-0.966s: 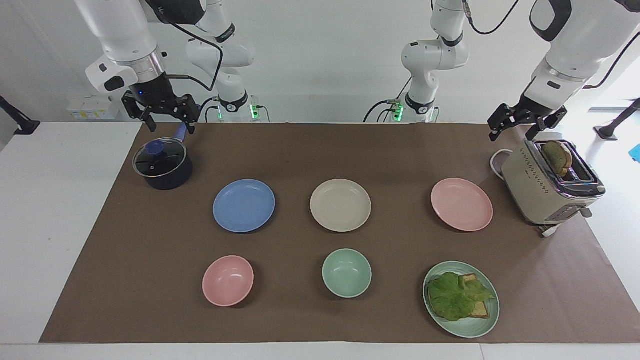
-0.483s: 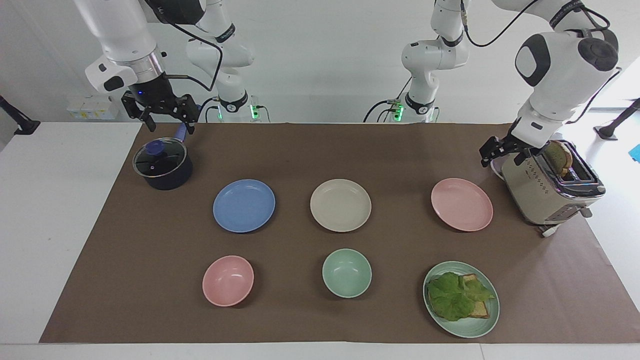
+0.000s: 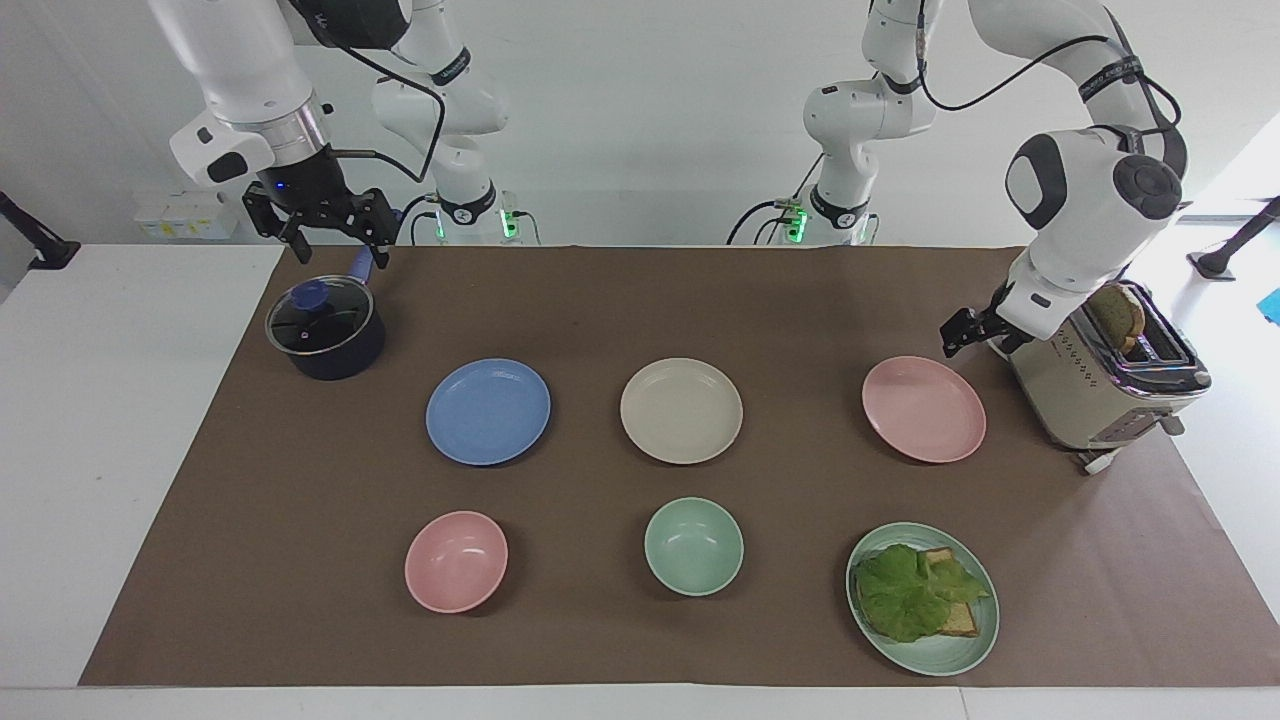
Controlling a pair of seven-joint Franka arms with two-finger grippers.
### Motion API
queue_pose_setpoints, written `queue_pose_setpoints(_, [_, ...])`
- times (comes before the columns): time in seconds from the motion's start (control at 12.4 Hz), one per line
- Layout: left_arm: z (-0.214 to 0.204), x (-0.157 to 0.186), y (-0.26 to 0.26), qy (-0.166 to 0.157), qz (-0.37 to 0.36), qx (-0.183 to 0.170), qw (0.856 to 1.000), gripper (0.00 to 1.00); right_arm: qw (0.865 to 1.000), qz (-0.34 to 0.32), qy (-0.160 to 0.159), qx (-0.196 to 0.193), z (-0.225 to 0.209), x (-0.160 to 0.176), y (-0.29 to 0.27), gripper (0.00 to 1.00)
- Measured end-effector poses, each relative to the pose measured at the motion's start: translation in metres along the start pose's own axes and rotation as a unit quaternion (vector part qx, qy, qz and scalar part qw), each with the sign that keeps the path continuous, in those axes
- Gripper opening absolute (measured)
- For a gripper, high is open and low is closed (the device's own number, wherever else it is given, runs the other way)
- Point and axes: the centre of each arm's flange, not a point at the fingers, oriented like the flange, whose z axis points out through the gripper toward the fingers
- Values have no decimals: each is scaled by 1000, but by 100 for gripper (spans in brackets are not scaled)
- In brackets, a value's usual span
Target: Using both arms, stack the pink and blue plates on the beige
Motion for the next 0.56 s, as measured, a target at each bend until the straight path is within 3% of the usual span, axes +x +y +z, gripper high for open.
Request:
queue_pose_setpoints(0.48, [27, 1, -12, -7, -139, -16, 990, 100, 1000, 0, 0, 0, 0, 0, 0, 100])
queue_pose_setpoints(0.56, [31, 1, -11, -8, -148, -19, 989, 90, 1000, 0, 0, 0, 0, 0, 0, 100])
